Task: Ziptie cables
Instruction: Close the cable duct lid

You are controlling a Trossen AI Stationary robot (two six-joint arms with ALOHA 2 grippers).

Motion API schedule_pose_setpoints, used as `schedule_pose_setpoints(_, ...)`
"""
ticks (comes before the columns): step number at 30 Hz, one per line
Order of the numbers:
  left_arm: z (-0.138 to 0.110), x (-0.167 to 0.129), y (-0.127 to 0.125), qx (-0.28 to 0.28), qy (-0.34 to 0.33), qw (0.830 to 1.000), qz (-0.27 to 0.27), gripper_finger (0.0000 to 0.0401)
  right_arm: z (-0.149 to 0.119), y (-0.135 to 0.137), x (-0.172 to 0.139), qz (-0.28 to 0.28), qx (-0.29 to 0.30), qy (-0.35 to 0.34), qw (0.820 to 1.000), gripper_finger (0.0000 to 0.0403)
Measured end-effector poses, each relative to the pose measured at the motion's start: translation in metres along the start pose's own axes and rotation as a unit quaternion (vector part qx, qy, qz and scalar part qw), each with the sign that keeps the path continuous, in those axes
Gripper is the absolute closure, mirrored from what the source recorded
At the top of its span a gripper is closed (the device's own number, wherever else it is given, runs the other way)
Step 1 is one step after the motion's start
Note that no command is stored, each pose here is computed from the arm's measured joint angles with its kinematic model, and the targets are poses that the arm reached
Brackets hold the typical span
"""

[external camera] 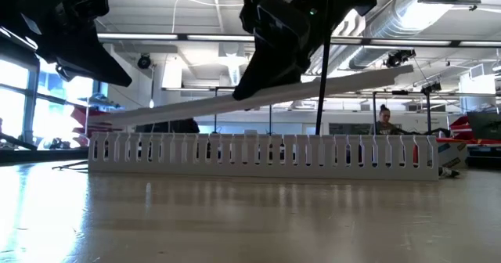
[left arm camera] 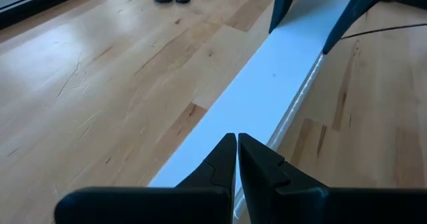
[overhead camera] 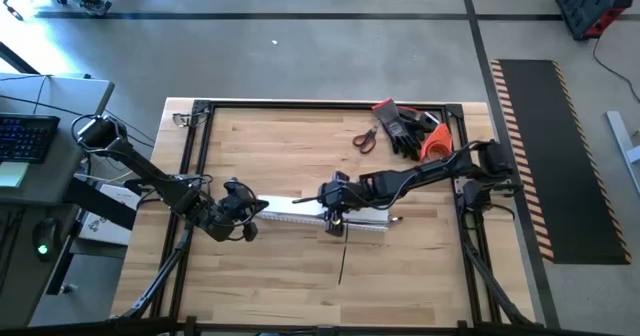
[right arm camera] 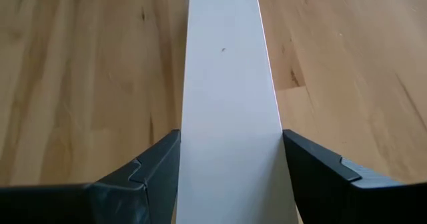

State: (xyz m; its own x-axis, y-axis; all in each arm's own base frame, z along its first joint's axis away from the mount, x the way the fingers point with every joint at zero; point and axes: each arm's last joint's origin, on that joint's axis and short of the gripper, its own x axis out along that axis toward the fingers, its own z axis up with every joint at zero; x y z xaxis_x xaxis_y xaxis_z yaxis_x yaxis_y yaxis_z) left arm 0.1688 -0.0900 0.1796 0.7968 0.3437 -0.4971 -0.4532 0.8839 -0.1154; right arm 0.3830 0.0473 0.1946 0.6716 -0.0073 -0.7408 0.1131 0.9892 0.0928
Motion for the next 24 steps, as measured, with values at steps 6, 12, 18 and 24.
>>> schedule_pose_setpoints(6,-0.003,0.002,-0.001,0.0,0.006,1.0,0.003,0.0401,-0.004,0.001,0.001,0.01,0.007,0.019,1.0,0.0193)
schedule_pose_setpoints(12,-0.01,0.01,-0.005,0.003,0.018,1.0,0.008,0.0401,-0.004,0.001,0.001,0.011,0.008,0.019,1.0,0.0193)
schedule_pose_setpoints(18,-0.019,0.018,-0.009,0.012,0.033,0.999,0.019,0.0401,-0.004,0.001,0.001,0.016,0.007,0.021,1.0,0.0193)
schedule_pose_setpoints(24,-0.026,0.025,-0.009,0.013,0.051,0.998,0.03,0.0401,-0.004,0.002,0.001,0.017,0.006,0.022,1.0,0.0193)
